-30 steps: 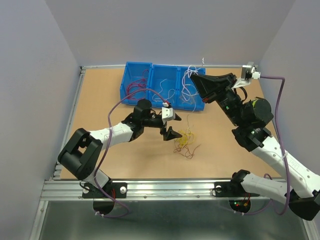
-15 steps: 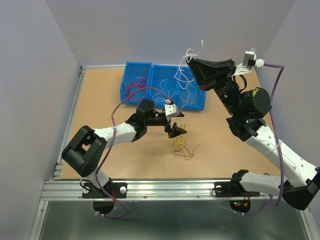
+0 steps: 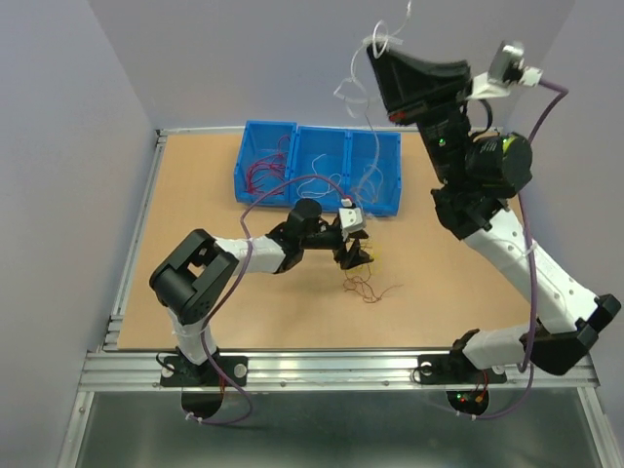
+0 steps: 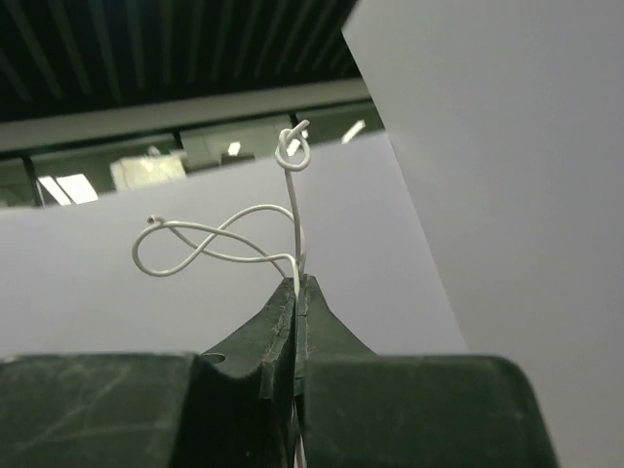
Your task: Untangle the cables
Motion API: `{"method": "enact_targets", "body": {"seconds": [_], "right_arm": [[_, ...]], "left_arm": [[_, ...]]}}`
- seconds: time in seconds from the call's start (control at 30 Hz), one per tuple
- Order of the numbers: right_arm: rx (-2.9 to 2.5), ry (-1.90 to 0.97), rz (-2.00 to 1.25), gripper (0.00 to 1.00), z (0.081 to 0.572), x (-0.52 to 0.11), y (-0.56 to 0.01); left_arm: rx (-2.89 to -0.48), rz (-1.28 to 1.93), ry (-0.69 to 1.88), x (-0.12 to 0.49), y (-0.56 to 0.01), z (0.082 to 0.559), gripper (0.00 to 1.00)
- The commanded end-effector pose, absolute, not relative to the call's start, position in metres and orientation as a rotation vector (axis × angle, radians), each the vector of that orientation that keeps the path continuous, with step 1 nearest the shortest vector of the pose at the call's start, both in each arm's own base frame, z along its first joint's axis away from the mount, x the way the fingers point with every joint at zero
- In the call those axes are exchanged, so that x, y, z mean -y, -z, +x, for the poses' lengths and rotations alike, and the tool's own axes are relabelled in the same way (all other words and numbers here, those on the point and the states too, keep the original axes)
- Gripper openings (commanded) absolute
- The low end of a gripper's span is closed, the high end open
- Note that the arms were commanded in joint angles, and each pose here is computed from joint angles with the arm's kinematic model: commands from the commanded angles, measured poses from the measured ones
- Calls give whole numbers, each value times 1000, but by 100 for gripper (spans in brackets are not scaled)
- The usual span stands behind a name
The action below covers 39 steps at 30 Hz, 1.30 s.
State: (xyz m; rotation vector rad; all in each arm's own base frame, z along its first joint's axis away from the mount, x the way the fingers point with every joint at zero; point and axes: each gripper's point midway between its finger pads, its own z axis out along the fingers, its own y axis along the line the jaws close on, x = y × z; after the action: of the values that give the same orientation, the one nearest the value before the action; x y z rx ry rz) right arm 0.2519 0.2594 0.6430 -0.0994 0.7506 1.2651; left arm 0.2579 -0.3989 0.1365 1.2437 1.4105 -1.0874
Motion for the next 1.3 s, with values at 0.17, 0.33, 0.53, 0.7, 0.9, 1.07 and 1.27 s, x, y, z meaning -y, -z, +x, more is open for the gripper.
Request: {"method": "enact_targets", "body": {"seconds": [0.17, 0.33, 0.53, 0.7, 0.9, 1.07, 1.27], "right_arm": [[-143, -1158, 121, 1, 187, -156, -823], [-65, -1182, 300, 1, 199, -132, -838], [-115, -1183, 252, 1, 201, -143, -830], [-241, -1078, 218, 1, 233, -167, -801], [-350, -935, 209, 1, 262, -179, -764], [-430, -876, 201, 0, 289, -196, -738], [-535, -828, 163, 1, 333, -233, -701]], "left_arm": [[-1428, 1316, 1119, 417, -127, 263, 47], [-1463, 1368, 1126, 426, -110, 255, 37], [-1450, 1315, 1040, 420, -132, 267, 58], [-1468, 1205, 915, 396, -174, 295, 71], [-1478, 953, 882, 328, -221, 336, 79], [-1511, 712, 787, 275, -246, 372, 84], [-1510, 371, 588, 208, -277, 406, 87]]}}
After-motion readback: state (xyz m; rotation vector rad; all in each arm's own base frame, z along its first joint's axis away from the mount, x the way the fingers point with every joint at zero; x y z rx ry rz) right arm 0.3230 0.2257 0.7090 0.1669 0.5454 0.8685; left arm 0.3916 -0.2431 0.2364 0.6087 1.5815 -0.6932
